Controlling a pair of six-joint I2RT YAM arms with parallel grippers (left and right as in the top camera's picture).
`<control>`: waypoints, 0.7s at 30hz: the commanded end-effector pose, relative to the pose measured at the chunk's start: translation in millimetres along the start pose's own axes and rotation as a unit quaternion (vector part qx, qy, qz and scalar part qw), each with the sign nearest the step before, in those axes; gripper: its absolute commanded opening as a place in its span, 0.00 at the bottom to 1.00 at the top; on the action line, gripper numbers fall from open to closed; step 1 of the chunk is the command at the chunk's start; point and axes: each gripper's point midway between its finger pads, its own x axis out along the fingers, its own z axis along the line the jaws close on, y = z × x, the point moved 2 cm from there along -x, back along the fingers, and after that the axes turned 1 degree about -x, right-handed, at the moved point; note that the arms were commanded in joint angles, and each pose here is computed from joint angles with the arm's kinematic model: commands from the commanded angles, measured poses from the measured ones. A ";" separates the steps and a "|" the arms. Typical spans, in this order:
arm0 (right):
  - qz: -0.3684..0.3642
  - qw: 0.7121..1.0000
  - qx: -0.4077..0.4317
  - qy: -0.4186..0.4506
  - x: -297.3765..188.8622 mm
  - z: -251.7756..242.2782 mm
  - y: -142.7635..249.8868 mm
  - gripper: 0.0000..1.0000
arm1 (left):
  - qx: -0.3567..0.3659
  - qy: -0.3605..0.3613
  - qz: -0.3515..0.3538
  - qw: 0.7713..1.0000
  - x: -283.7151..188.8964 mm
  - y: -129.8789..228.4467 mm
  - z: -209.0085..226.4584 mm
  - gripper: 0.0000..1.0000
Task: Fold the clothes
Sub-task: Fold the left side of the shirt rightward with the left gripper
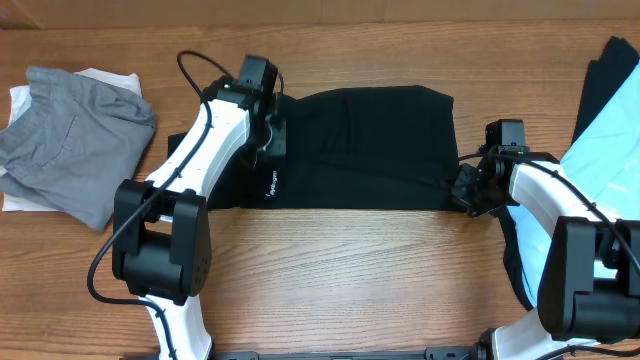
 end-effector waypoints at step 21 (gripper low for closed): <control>0.021 1.000 -0.010 0.010 13.5 -5.7 7.0 0.17 | -0.078 -0.057 0.139 0.986 -4.9 73.5 8.1 0.38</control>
